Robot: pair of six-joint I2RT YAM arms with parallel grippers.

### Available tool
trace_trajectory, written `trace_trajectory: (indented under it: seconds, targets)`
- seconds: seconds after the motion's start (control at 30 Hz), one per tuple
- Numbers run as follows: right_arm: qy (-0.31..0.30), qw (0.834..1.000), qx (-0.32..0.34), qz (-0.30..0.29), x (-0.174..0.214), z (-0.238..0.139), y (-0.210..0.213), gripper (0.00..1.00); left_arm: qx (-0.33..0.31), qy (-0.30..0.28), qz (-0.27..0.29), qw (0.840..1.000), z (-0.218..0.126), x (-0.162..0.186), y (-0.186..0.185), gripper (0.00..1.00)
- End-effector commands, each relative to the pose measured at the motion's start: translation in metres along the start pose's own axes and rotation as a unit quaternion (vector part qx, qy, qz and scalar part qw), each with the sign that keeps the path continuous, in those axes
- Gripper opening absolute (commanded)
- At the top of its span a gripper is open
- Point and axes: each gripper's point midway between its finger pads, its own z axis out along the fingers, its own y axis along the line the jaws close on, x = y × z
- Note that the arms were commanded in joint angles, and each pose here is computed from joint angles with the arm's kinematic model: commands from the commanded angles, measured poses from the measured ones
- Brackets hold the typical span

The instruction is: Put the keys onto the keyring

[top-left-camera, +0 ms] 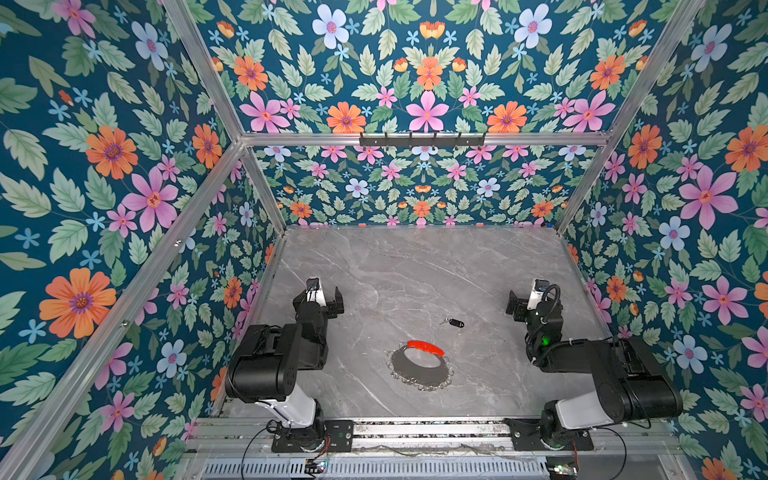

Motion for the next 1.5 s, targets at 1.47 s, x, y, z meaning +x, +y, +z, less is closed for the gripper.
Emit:
trace_trajectory:
  seconds: [1.47]
  targets:
    - [0.336, 0.919, 0.139, 0.154, 0.009, -0.144, -0.026, 0.99, 0.044, 0.131, -0.164, 0.977, -0.034, -0.049, -0.080, 1.00]
